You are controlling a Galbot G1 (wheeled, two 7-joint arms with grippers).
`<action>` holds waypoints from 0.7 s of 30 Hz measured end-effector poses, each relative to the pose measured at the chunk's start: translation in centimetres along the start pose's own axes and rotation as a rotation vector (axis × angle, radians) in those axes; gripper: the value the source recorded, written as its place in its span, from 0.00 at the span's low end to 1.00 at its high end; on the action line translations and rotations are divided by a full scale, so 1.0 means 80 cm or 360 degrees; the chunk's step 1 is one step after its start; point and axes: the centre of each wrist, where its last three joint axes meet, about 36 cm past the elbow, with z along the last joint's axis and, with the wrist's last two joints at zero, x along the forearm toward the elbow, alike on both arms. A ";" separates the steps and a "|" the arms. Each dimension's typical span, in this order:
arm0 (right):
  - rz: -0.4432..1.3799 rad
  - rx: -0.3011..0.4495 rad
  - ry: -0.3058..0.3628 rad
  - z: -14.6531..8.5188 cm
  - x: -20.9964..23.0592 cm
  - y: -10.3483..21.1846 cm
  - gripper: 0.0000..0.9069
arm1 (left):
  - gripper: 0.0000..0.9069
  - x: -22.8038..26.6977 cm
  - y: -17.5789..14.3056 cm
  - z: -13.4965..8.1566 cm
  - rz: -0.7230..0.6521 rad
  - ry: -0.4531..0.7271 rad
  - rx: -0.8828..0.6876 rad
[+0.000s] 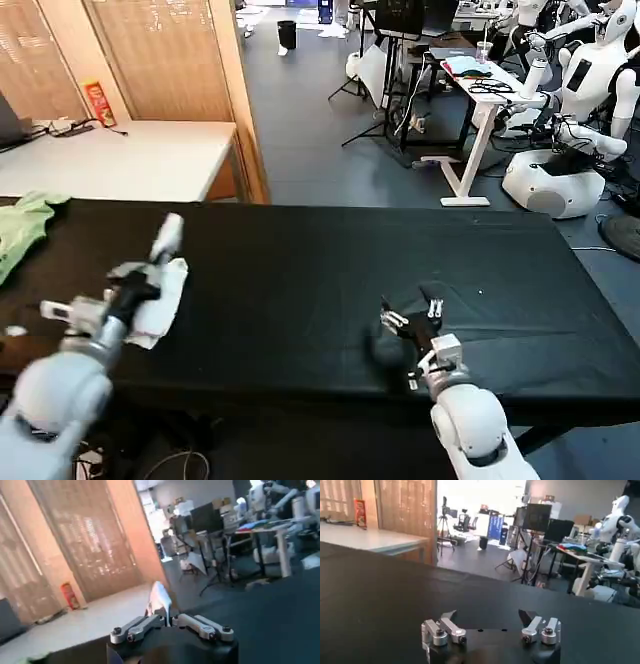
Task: Fold and organize the clothes.
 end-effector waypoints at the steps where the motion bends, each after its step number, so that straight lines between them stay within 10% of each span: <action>1: -0.0001 0.0001 0.0003 0.001 0.001 0.000 0.97 | 0.00 -0.001 -0.016 0.004 0.0033 0.0021 0.0063; 9: -0.0086 -0.0061 0.0060 0.008 0.009 0.013 0.97 | 0.00 -0.019 -0.137 0.014 0.0265 0.0013 0.0386; 10: -0.0102 -0.0072 0.0068 0.008 0.010 0.015 0.97 | 0.65 -0.021 -0.151 0.016 0.0294 0.0010 0.0414; 11: -0.0119 -0.0086 0.0080 0.009 0.010 0.015 0.97 | 0.97 -0.022 -0.163 0.019 0.0324 0.0008 0.0442; 21: -0.0341 -0.0268 0.0190 0.002 0.003 0.033 0.97 | 0.97 -0.023 -0.199 0.034 0.0528 -0.0220 0.0474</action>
